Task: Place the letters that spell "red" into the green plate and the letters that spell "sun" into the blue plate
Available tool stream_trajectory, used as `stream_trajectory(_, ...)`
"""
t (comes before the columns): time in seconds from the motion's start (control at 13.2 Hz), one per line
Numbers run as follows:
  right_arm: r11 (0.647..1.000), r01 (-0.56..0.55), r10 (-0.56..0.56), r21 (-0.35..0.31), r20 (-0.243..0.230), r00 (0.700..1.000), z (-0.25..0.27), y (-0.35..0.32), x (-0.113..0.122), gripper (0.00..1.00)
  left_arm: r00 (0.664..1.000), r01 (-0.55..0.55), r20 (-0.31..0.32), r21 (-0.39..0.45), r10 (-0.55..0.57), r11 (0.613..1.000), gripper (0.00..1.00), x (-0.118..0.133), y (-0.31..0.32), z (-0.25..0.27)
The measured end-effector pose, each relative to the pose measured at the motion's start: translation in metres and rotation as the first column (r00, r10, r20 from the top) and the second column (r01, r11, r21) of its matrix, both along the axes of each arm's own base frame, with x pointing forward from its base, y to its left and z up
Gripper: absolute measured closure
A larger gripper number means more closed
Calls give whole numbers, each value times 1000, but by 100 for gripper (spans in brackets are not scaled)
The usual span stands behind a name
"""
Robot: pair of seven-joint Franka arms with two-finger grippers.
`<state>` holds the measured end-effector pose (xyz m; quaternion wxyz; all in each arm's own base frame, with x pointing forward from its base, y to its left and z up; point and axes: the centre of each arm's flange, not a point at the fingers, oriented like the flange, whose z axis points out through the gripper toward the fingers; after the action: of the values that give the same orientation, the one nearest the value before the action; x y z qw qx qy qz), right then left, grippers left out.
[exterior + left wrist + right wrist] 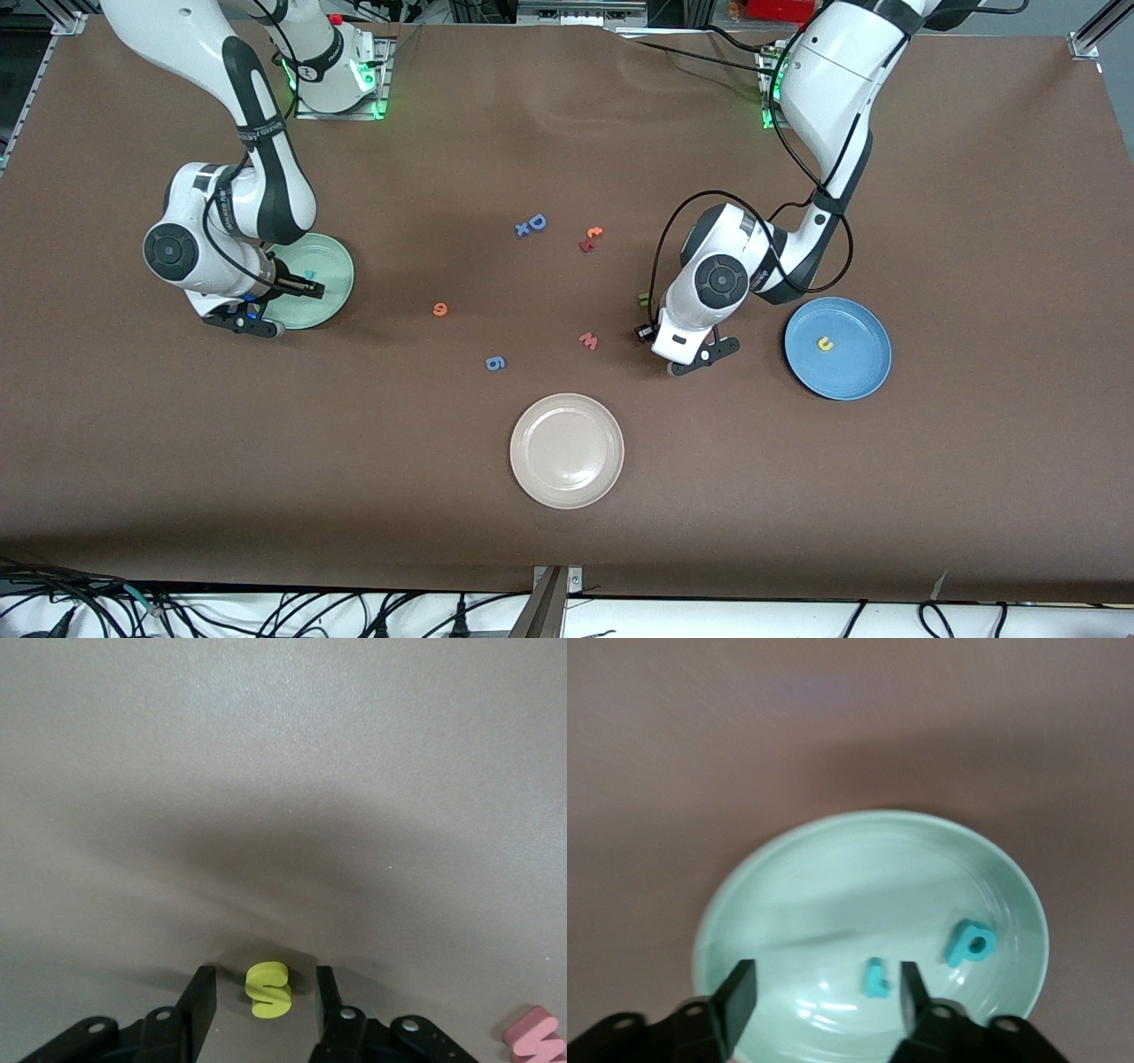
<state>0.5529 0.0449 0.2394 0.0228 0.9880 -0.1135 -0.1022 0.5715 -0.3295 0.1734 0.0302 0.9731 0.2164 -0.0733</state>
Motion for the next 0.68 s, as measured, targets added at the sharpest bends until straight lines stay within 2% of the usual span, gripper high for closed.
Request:
stream_trajectory(0.08, 1000, 15, -15, 5, 13, 1000, 18, 12, 12, 9, 1000, 3, -3, 1, -3, 1000, 46, -2, -2, -2)
stream_trajectory(0.15, 1000, 30, -30, 7, 33, 999, 36, 29, 24, 2, 1000, 8, -4, 2, -8, 1000, 46, -3, -4, -3)
stream_trajectory(0.3, 998, 59, -59, 3, 74, 995, 56, 69, 36, 2, 1000, 11, -3, 3, -11, 1000, 47, -4, -6, -3)
stream_trajectory(0.38, 997, 75, -75, -3, 86, 994, 58, 90, 38, 2, 1000, 10, -3, 4, -10, 1000, 50, -4, -6, -3)
stream_trajectory(0.45, 995, 96, -95, -6, 90, 991, 56, 114, 39, 2, 1000, 10, -3, 4, -10, 1000, 50, -4, -6, -3)
stream_trajectory(0.53, 994, 114, -113, -3, 90, 989, 51, 139, 39, 2, 1000, 10, -2, 5, -10, 1000, 56, -4, -5, -2)
stream_trajectory(0.68, 991, 131, -133, 18, 85, 987, 35, 182, 38, 2, 999, 30, 9, 20, -31, 999, 61, -4, -6, -1)
